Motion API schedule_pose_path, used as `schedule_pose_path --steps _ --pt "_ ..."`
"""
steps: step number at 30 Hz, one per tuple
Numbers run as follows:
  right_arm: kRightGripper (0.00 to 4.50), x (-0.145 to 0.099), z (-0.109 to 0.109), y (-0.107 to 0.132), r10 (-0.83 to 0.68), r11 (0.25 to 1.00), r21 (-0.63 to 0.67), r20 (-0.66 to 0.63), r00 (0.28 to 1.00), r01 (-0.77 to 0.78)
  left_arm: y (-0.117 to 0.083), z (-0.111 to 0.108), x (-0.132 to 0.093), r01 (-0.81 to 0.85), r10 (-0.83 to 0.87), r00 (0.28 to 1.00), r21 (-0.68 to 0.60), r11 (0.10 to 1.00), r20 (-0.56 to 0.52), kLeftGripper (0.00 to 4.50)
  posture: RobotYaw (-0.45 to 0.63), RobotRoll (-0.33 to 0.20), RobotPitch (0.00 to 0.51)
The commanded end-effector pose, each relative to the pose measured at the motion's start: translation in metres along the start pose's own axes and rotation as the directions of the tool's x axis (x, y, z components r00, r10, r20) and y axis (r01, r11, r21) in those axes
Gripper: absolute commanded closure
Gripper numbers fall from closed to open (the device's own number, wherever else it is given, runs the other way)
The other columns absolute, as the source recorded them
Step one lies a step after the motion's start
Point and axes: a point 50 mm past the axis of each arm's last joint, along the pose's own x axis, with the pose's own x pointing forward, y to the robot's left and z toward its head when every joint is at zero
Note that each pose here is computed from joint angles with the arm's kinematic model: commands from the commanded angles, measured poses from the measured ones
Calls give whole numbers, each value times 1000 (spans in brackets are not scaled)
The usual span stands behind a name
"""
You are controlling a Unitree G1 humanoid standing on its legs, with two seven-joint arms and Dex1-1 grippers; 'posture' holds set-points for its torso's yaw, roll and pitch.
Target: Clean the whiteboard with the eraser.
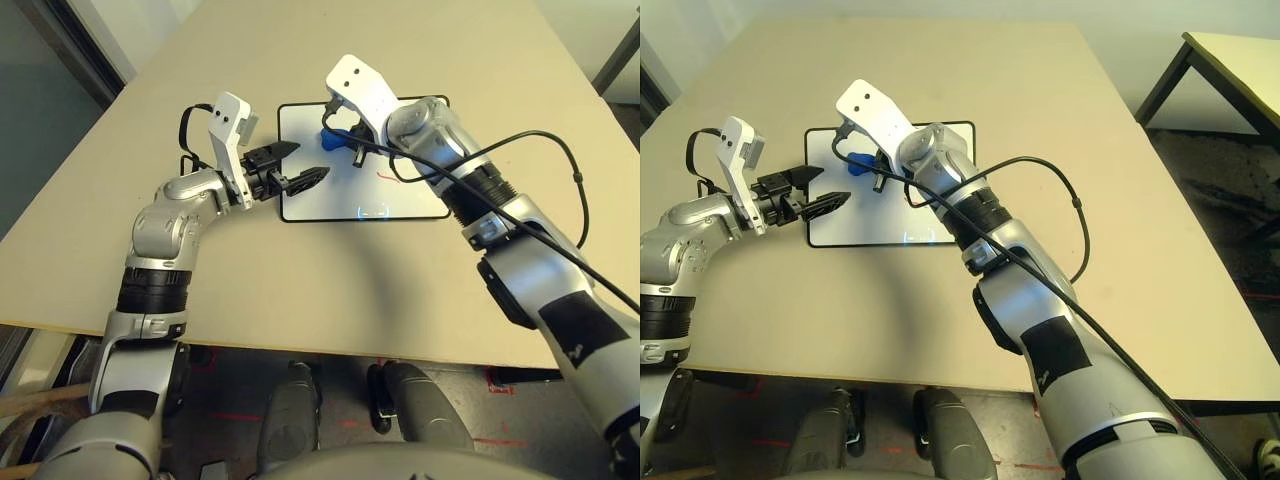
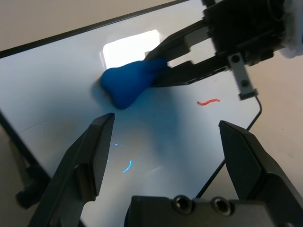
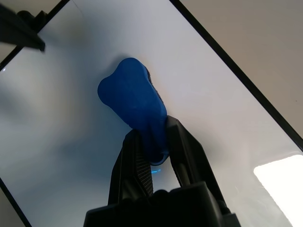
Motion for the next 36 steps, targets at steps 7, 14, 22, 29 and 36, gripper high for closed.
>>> schedule_pose_path --steps 7,14,22,29,36 --pt "3882 16 -11 19 59 997 42 -56 997 -57 -1 -3 2 14 -14 1000 0 1000 -13 0 -18 0 172" --pt "3882 13 -27 15 48 997 68 -85 995 -42 0 -5 2 14 -14 1000 -3 1000 -16 0 -30 0 174" --pt "3882 -12 -64 -6 -12 992 122 -164 986 32 2 -4 7 34 -34 999 -1 999 -18 0 -71 0 173" --pt "3882 -31 -82 -13 -51 986 146 -207 977 83 5 -2 11 54 -54 998 9 998 -23 0 -92 0 168" --pt "3883 -38 -84 -10 -54 984 154 -213 976 88 7 0 13 68 -68 997 19 997 -23 0 -101 0 158"
